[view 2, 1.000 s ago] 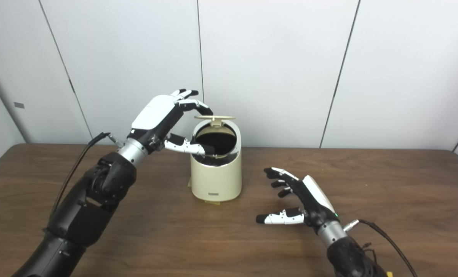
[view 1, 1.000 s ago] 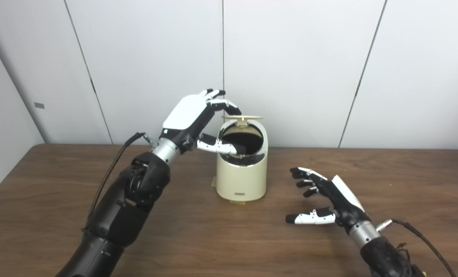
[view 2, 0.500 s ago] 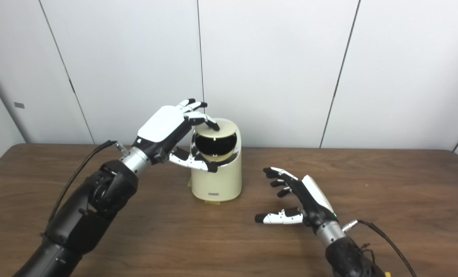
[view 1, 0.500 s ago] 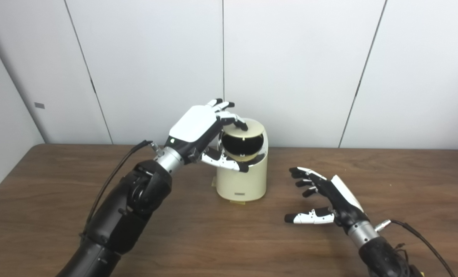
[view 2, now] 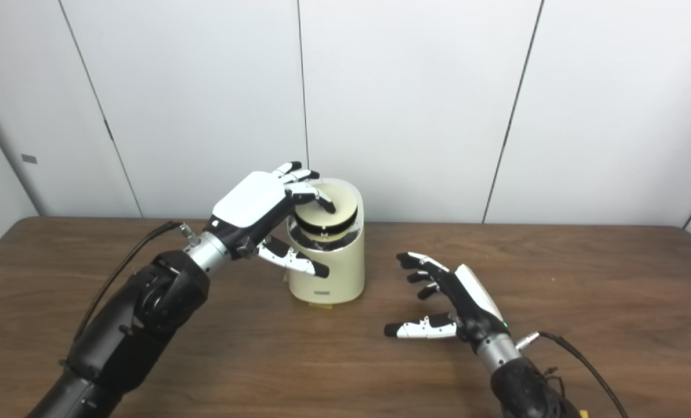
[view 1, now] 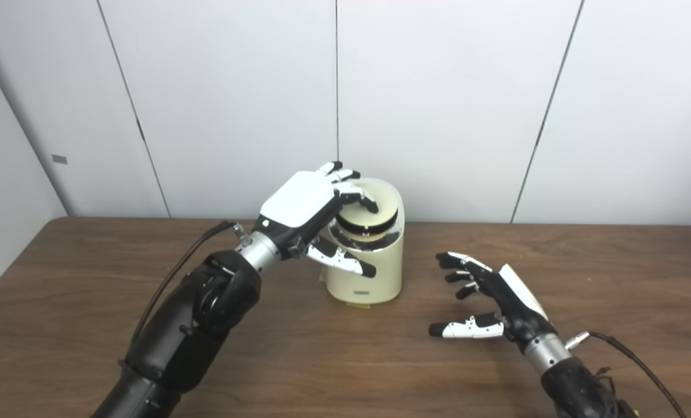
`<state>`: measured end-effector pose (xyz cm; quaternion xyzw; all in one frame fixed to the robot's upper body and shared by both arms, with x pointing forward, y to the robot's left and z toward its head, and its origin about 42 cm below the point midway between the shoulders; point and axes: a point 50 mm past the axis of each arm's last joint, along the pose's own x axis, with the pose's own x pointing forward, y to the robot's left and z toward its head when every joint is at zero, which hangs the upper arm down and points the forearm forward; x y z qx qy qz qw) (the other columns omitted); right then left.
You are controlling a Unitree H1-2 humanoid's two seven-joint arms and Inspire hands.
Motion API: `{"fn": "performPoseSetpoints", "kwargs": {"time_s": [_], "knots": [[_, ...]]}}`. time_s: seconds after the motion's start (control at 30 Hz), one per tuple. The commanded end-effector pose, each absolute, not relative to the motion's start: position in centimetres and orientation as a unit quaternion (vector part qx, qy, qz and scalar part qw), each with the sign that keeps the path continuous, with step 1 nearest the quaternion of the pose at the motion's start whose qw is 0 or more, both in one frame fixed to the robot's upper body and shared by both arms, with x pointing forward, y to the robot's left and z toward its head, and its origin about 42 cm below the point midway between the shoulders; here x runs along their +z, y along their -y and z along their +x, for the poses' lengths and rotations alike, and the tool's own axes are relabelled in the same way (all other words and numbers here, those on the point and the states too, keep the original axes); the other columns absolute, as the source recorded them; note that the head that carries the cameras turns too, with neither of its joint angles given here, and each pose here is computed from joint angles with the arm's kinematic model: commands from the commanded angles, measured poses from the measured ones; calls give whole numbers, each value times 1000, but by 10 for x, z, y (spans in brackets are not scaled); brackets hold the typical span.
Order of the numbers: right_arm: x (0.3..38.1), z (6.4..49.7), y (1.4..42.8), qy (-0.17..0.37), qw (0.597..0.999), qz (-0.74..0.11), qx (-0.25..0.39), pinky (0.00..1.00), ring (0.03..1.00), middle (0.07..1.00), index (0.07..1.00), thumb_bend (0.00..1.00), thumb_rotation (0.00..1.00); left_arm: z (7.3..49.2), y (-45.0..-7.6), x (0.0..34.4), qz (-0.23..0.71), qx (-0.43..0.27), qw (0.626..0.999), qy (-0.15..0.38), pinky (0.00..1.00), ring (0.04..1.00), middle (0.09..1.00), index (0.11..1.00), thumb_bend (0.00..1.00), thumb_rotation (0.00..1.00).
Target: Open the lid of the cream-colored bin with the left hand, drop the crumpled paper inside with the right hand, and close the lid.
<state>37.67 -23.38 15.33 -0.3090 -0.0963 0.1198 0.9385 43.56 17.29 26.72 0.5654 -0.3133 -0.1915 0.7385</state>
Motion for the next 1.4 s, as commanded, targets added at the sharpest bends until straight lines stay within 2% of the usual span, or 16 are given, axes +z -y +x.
{"fn": "performPoseSetpoints", "kwargs": {"time_s": [0.0, 0.27, 0.5, 1.0, 1.17, 1.37], "knots": [[175, 385, 233, 134, 938, -302, 110, 619, 759, 823, 823, 942, 330, 437, -174, 287, 589, -176, 716, 332, 1000, 927, 751, 728, 1000, 522], [176, 384, 233, 130, 938, -303, 110, 628, 769, 833, 827, 938, 331, 436, -174, 282, 642, -179, 681, 303, 1000, 912, 726, 721, 1000, 559], [176, 383, 234, 134, 936, -305, 113, 626, 766, 827, 828, 938, 343, 437, -174, 278, 666, -189, 671, 263, 1000, 908, 702, 685, 1000, 590], [177, 380, 234, 132, 936, -308, 110, 638, 774, 829, 827, 922, 338, 441, -175, 259, 662, -213, 685, 217, 1000, 822, 600, 591, 1000, 593], [177, 379, 234, 134, 935, -309, 110, 638, 772, 827, 825, 921, 343, 441, -175, 254, 658, -220, 687, 217, 1000, 795, 575, 555, 1000, 586], [178, 378, 235, 135, 935, -308, 108, 643, 781, 834, 826, 924, 348, 439, -174, 258, 654, -217, 689, 225, 1000, 790, 575, 558, 1000, 592]]}}
